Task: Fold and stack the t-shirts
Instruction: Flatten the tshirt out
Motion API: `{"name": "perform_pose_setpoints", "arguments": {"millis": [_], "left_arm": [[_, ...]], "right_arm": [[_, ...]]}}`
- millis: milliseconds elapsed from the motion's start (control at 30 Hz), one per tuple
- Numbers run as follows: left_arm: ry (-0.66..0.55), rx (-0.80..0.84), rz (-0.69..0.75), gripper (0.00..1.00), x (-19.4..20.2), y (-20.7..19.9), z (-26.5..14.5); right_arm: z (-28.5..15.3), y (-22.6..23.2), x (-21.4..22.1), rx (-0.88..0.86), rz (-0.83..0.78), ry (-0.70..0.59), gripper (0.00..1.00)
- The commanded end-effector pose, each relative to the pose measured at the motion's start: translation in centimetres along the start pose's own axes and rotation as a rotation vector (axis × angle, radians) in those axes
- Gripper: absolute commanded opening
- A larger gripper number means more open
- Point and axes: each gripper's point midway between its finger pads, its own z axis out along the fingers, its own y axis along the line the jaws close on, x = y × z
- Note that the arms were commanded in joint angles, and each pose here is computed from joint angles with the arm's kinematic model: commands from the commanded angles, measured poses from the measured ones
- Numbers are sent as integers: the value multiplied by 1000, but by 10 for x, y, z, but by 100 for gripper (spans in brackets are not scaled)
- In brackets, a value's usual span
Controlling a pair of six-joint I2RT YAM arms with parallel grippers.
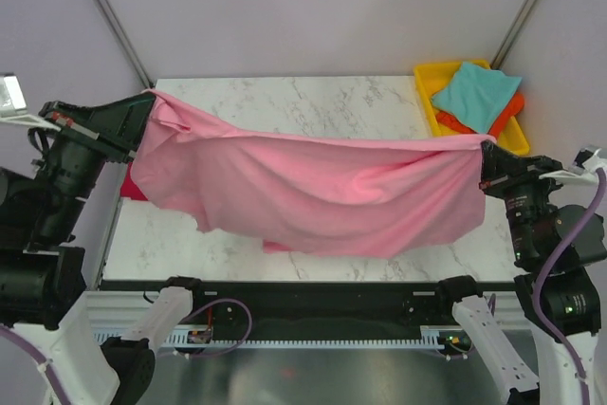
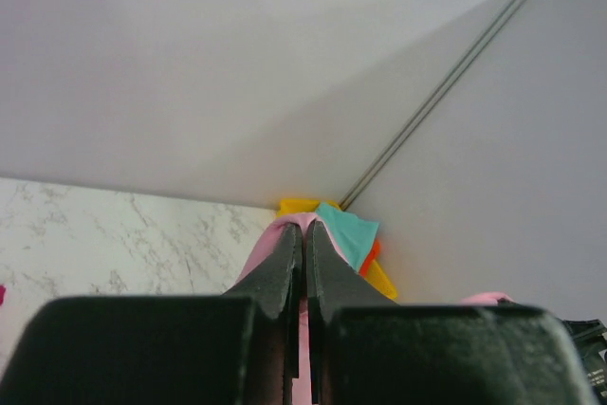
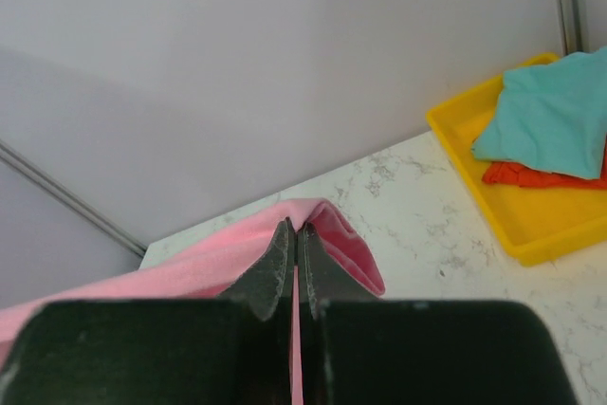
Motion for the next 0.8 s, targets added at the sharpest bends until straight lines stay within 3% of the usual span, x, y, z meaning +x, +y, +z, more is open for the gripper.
{"name": "perform_pose_setpoints", "arguments": {"millis": [0, 200, 233, 267, 300, 367, 433, 467, 500, 533, 567, 600, 700, 767], "left_arm": [[172, -108, -52, 2, 47, 48, 55], [258, -247, -162, 2, 104, 125, 150], [316, -308, -198, 2, 133, 157, 183], [304, -309, -232, 2, 134, 163, 203], [300, -301, -244, 2, 142, 174, 229], [329, -336, -279, 2, 175, 215, 288], [320, -334, -252, 2, 188, 239, 326], [327, -342, -219, 5, 212, 271, 359], [322, -339, -201, 20, 219, 283, 372], [325, -343, -196, 80, 233, 298, 383], [306, -326, -195, 99, 233, 302, 393], [348, -331, -223, 100, 261, 323, 397], [362, -305, -215, 100, 281, 334, 399], [371, -370, -197, 100, 291, 349, 390]], "right_arm": [[13, -32, 34, 136, -13, 74, 1], [82, -60, 103, 252, 56, 151, 0], [96, -65, 110, 282, 82, 147, 0], [113, -62, 103, 289, 106, 100, 0], [137, -73, 128, 348, 89, 151, 0], [167, -79, 139, 396, 98, 153, 0], [206, -96, 157, 489, 92, 146, 1], [225, -92, 153, 465, 122, 101, 5], [242, -107, 180, 485, 116, 143, 39], [251, -110, 189, 482, 125, 155, 66], [265, -106, 187, 456, 149, 135, 84], [274, -112, 207, 454, 142, 185, 97], [288, -106, 215, 414, 131, 205, 94], [288, -106, 219, 407, 130, 217, 92]]}}
